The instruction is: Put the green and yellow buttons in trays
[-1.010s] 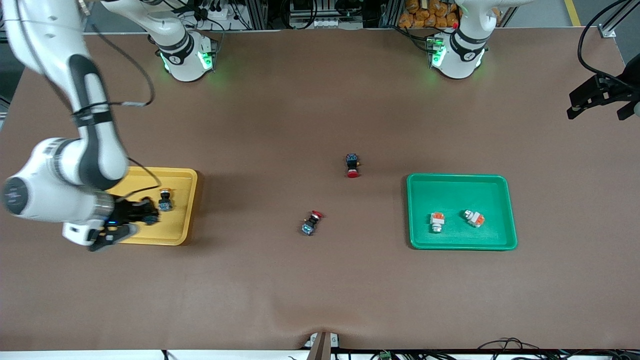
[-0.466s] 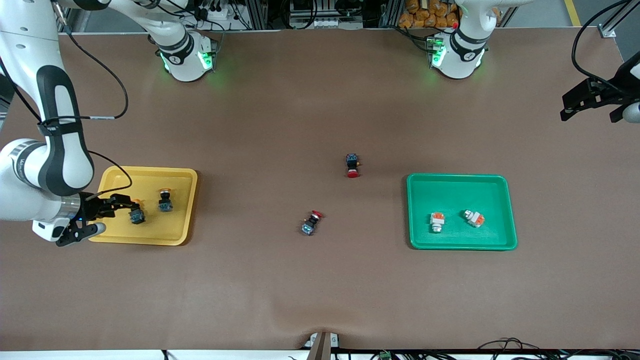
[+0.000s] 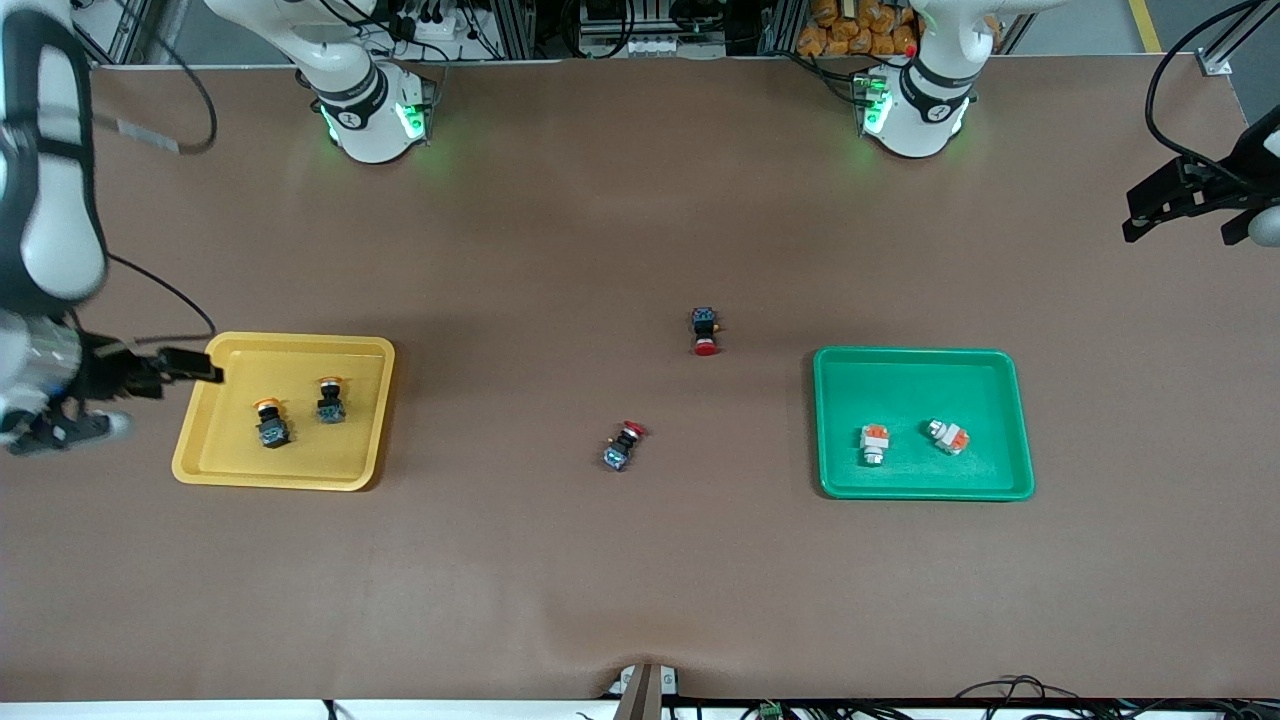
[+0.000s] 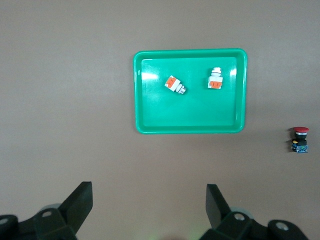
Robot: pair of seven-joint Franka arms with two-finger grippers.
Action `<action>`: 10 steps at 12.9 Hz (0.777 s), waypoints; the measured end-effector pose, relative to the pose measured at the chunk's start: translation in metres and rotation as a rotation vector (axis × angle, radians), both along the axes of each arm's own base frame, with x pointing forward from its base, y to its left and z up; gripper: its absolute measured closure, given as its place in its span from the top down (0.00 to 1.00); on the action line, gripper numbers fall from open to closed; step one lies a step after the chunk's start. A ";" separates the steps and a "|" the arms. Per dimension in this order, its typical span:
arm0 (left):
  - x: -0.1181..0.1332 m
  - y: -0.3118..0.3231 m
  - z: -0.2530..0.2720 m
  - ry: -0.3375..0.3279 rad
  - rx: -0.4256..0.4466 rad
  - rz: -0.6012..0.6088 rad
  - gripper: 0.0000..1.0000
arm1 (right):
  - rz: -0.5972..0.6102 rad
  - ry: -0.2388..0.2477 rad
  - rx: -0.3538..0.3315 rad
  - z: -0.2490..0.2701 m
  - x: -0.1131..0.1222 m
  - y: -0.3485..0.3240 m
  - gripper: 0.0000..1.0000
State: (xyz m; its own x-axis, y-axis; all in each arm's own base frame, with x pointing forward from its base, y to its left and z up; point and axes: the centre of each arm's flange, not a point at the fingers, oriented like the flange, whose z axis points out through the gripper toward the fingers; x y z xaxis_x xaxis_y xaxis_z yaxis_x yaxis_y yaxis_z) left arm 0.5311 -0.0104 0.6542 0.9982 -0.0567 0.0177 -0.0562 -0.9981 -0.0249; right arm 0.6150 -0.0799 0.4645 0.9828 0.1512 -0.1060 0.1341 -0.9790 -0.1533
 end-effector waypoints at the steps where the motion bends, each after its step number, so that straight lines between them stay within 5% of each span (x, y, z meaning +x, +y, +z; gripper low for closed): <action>1: 0.000 0.000 0.000 0.000 0.000 -0.001 1.00 | -0.017 -0.012 -0.018 0.032 -0.012 0.008 1.00; 7: -0.002 -0.006 -0.001 0.018 -0.006 -0.010 1.00 | -0.169 -0.007 -0.103 0.159 -0.094 0.057 1.00; 10: -0.003 -0.008 -0.002 0.026 -0.048 -0.006 1.00 | -0.213 -0.013 -0.108 0.170 -0.104 0.051 1.00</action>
